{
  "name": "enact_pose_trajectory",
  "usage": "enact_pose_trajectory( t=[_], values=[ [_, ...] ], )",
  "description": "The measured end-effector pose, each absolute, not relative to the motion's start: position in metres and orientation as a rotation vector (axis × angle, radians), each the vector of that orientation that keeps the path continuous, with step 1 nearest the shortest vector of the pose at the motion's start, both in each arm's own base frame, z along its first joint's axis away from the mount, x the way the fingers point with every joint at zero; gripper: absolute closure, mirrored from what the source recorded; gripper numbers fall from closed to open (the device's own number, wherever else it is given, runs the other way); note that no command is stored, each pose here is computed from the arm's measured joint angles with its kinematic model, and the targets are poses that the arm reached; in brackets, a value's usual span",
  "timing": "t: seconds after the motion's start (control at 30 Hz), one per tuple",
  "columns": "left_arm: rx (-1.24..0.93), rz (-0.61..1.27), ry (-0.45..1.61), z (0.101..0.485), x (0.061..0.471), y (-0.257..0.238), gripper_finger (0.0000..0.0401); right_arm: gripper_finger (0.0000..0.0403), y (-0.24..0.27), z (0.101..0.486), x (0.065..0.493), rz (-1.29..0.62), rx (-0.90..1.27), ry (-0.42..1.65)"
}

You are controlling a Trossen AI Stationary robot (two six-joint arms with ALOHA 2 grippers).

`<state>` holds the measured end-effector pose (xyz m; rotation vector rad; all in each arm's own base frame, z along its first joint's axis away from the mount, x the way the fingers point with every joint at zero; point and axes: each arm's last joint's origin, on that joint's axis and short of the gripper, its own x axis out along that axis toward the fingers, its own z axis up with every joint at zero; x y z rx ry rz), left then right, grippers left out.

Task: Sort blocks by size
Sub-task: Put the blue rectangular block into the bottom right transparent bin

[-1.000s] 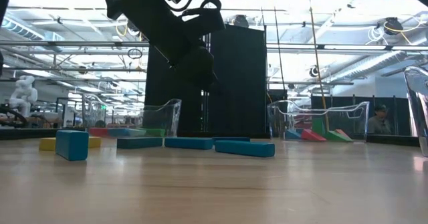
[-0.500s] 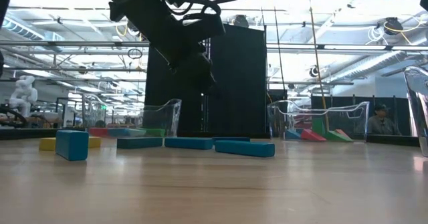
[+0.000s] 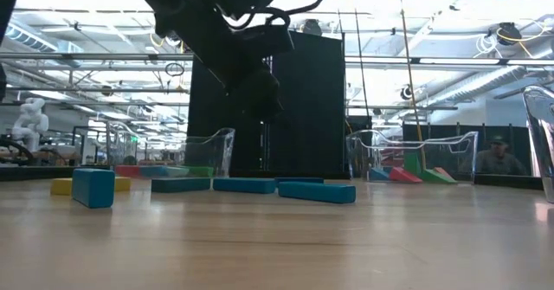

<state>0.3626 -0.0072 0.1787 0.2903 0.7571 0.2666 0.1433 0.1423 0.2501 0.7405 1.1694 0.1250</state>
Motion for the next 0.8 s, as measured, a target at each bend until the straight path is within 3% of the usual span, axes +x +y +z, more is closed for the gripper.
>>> enact_pose_trajectory(
  t=[0.3,0.4,0.8],
  values=[
    [0.113,0.192,0.757,0.177,0.363,0.02,0.0074,0.0238,0.142,0.254,0.145,0.15,0.706,1.087],
    [0.081,0.166,0.758,0.173,0.365,0.027,0.0047,0.0238,0.142,0.254,0.145,0.146,0.7,1.079],
    [0.064,0.199,0.835,0.119,0.377,0.044,0.0067,0.0238,0.141,0.255,0.146,0.153,0.657,1.054]
  ],
)
